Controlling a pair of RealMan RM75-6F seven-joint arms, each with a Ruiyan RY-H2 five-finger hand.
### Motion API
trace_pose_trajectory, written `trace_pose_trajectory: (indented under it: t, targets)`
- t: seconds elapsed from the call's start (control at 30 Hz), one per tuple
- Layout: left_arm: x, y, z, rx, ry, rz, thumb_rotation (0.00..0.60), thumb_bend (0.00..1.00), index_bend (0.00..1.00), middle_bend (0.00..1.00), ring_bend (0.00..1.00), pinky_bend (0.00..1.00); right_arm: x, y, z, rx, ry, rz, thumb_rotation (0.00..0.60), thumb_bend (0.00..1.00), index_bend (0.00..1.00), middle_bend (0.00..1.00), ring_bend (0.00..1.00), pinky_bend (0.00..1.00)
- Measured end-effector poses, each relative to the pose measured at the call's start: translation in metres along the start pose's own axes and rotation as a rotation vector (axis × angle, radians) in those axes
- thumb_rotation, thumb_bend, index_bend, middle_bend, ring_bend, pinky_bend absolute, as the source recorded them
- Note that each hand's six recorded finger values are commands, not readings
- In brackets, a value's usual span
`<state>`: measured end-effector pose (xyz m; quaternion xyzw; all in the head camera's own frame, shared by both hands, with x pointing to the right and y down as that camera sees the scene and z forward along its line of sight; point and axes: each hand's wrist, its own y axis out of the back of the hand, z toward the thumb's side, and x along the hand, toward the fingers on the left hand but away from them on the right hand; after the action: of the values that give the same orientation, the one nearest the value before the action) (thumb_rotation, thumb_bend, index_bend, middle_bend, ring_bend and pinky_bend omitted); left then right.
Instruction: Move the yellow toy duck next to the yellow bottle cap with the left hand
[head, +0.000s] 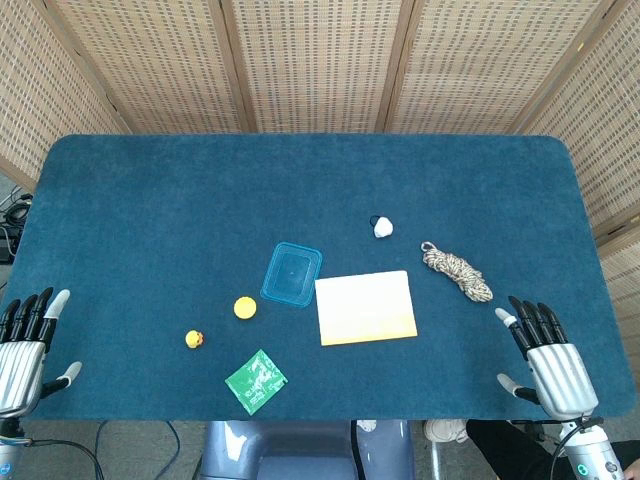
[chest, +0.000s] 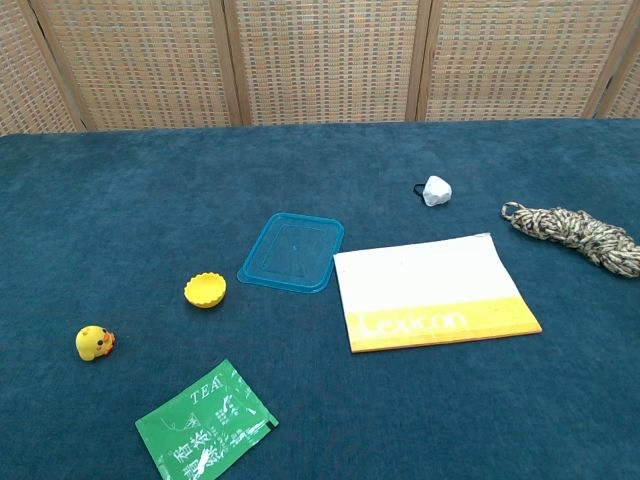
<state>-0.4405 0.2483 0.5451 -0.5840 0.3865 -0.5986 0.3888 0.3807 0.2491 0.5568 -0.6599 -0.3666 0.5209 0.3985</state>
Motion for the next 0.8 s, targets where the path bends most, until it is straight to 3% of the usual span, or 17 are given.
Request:
trace_pose_trajectory:
  t: [0.8]
  targets:
    - [0.0006, 0.0016, -0.0004, -0.003, -0.003, 0.005, 0.600, 0.20, 0.00, 0.00, 0.00, 0.00, 0.0005, 0.0022, 0.0005, -0.002, -0.002, -0.005, 0.600, 0.00, 0.11, 0.00, 0.00, 0.00]
